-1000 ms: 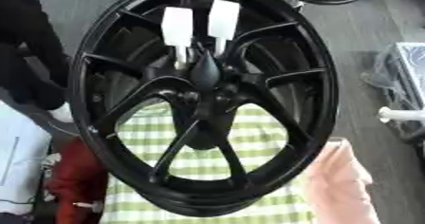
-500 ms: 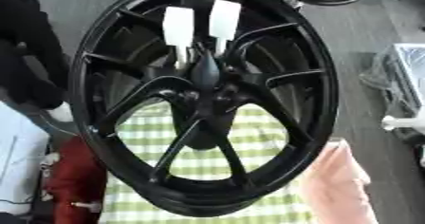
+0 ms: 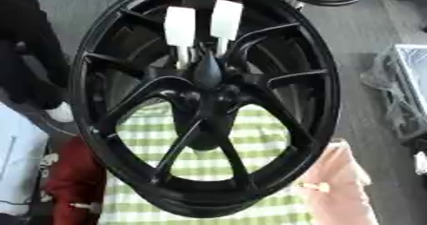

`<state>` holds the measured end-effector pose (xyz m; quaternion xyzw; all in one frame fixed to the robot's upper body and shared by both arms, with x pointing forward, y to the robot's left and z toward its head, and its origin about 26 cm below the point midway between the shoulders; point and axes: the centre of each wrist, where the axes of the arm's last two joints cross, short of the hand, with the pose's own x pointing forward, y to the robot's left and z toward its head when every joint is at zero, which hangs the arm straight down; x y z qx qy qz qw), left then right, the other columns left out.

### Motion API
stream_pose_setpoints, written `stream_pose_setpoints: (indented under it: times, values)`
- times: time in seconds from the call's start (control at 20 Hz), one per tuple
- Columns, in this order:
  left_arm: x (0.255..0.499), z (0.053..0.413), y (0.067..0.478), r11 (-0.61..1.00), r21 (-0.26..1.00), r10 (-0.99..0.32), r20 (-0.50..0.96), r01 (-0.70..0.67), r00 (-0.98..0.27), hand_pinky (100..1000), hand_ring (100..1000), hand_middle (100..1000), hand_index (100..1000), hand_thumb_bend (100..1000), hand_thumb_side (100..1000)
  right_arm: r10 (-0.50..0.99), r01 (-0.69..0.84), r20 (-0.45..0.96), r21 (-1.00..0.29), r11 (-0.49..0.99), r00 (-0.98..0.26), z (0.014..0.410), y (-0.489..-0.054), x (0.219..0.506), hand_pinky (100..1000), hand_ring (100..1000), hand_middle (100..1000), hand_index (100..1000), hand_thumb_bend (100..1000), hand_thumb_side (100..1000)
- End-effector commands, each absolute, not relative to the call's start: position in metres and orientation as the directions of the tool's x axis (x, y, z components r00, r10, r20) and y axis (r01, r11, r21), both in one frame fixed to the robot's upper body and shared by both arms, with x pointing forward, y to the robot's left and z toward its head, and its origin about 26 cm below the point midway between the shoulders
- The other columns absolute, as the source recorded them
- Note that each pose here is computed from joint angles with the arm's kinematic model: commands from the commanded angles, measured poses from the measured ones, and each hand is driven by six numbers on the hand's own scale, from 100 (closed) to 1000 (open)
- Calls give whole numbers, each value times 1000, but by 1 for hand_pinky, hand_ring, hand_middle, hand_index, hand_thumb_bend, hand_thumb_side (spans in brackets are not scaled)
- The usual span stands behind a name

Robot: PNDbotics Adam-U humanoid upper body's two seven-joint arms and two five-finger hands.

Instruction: Pull the pin out of the wheel hub.

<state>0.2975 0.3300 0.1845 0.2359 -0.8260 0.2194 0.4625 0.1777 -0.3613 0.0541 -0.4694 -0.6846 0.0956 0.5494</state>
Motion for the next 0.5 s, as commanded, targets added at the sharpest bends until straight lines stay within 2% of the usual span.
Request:
stream_pose_setpoints:
  times: [0.05, 0.1, 0.15, 0.2, 0.35, 0.5]
  values:
    - [296, 195, 329, 802, -145, -199, 849, -579, -489, 618, 585, 771, 725, 190, 854, 726, 575, 687, -604, 551, 27, 58, -359, 178, 1000, 891, 842, 988, 100, 262]
    - [297, 195, 329, 803, -146, -198, 849, -578, -490, 618, 585, 771, 725, 189, 854, 699, 575, 715, -568, 589, -11, 58, -355, 180, 1000, 862, 807, 957, 100, 362]
    - [297, 195, 328, 804, -146, -197, 849, -576, -490, 618, 585, 771, 725, 189, 854, 662, 563, 748, -522, 641, -59, 57, -351, 182, 1000, 862, 807, 957, 100, 362]
    - [297, 195, 328, 806, -146, -195, 849, -573, -491, 618, 584, 770, 725, 190, 855, 612, 537, 781, -464, 704, -127, 57, -345, 186, 1000, 817, 792, 908, 100, 526]
    - [298, 197, 324, 819, -148, -184, 848, -555, -498, 619, 584, 770, 724, 191, 856, 368, 384, 848, -217, 898, -381, 65, -331, 202, 1000, 808, 799, 916, 100, 599]
    - [300, 199, 319, 832, -145, -181, 842, -535, -509, 621, 584, 771, 728, 192, 853, 160, 248, 829, -26, 968, -536, 80, -329, 217, 1000, 805, 785, 906, 100, 611]
